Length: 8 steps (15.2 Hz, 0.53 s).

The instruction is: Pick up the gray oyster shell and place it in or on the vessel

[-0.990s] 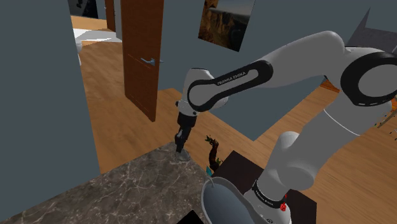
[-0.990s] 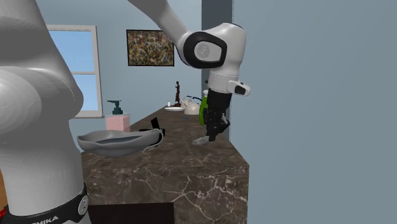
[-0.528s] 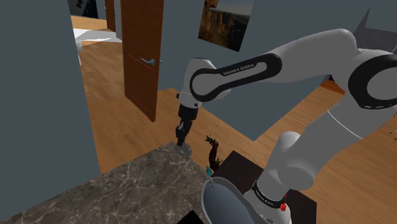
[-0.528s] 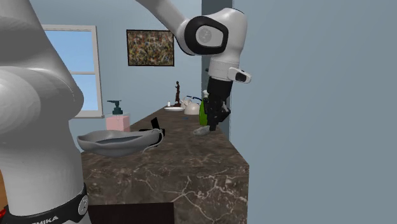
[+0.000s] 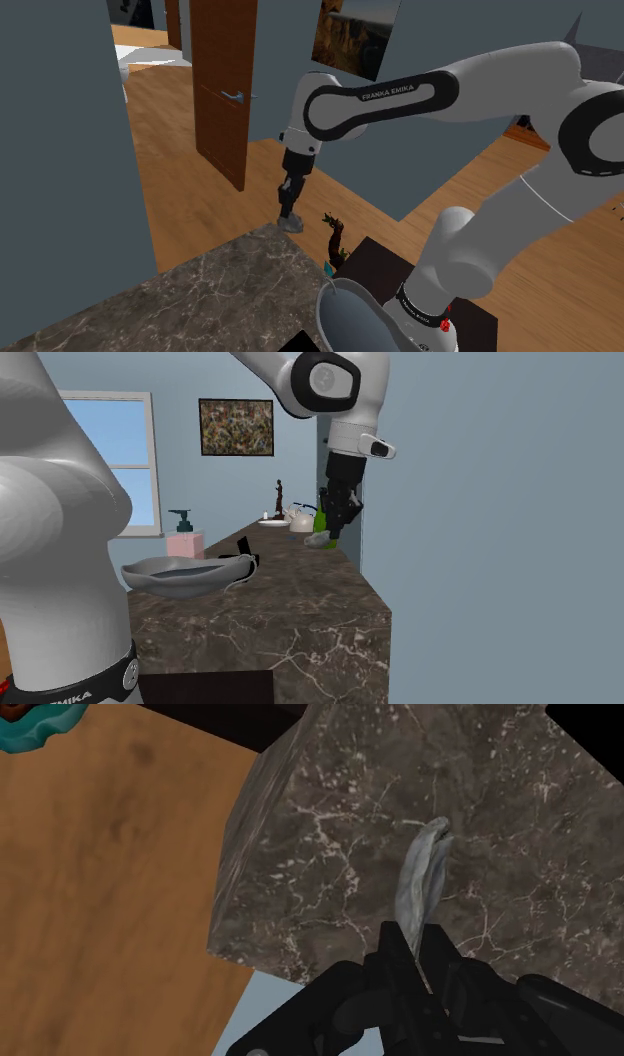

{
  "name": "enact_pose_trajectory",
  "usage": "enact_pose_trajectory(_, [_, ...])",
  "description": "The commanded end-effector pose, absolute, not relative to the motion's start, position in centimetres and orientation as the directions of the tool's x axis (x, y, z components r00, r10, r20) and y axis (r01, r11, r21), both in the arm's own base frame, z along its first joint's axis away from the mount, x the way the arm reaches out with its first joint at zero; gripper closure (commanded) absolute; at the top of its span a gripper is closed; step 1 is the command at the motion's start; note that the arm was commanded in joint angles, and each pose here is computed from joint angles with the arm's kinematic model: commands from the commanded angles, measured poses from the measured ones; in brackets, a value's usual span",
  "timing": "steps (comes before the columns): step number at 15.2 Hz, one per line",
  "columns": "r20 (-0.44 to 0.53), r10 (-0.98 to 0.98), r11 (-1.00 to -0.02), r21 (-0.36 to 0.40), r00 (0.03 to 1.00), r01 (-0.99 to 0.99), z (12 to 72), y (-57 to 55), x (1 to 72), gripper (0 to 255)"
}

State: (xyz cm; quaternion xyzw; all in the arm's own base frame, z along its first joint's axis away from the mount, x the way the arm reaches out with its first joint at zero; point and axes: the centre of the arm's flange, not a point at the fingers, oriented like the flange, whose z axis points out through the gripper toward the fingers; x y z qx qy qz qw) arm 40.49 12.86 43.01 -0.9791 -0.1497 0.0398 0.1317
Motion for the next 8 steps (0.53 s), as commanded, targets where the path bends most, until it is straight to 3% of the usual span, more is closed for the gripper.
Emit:
enact_pose_trajectory(1, [-0.039, 0.304, -0.920, -0.270, 0.952, 0.283, 44.1, 12.8, 40.4, 255])
enact_pose_trajectory(8, [-0.039, 0.304, -0.920, -0.270, 0.952, 0.283, 46.7, 13.5, 37.9, 255])
